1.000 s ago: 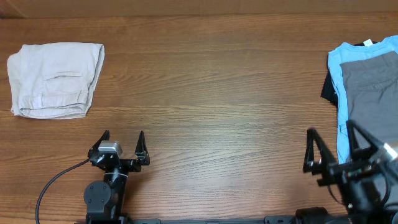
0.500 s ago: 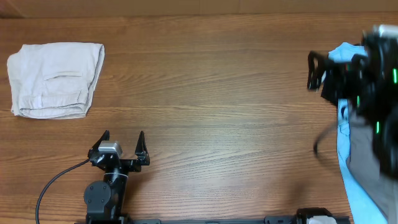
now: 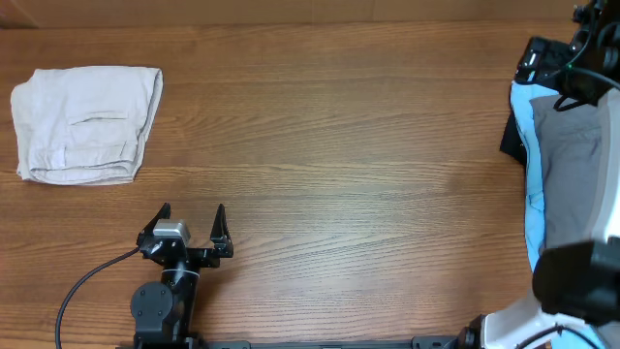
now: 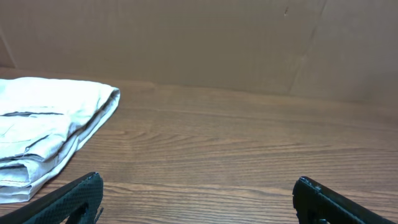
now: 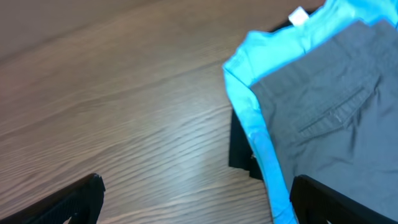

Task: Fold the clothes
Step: 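Reach the right gripper to the grey shorts on the clothes stack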

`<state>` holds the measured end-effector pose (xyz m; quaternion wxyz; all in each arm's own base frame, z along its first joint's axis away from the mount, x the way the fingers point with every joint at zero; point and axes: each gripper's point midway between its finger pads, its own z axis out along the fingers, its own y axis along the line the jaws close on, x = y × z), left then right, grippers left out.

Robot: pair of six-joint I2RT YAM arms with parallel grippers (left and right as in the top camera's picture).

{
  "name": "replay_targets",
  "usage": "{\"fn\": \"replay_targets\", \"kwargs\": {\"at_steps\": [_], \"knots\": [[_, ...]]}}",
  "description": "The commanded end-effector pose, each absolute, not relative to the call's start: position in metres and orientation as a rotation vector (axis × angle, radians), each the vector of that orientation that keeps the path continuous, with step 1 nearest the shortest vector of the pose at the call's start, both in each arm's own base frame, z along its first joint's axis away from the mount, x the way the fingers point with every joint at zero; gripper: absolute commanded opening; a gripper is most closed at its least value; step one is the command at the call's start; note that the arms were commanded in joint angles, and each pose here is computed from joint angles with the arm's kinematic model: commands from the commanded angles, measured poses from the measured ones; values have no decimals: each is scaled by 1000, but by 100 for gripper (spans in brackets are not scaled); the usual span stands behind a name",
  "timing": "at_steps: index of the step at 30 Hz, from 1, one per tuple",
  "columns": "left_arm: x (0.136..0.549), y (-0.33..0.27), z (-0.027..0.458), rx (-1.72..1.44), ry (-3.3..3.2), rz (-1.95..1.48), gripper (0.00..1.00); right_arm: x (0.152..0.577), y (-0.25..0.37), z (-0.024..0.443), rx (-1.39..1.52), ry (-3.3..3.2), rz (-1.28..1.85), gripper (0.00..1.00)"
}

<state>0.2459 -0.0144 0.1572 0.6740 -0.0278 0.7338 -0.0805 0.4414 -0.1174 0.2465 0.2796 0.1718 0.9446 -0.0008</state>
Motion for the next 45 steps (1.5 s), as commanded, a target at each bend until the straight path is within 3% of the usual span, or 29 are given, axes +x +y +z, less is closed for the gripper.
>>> {"fn": "replay_targets", "kwargs": {"at_steps": [1,6,10,11,45], "knots": [[246,-14,157,-66,1643,-182,100,445,-133,252,483,2508,-36,100],[246,-14,157,-66,1643,-181,100,436,-167,244,571,2509,-188,98],[246,-14,157,-66,1643,-181,100,432,-189,235,628,2497,-262,72],[246,-14,157,-66,1643,-181,100,431,-192,231,637,2498,-264,71],[246,-14,157,-66,1643,-181,100,437,-214,22,698,2593,-300,68]]}}
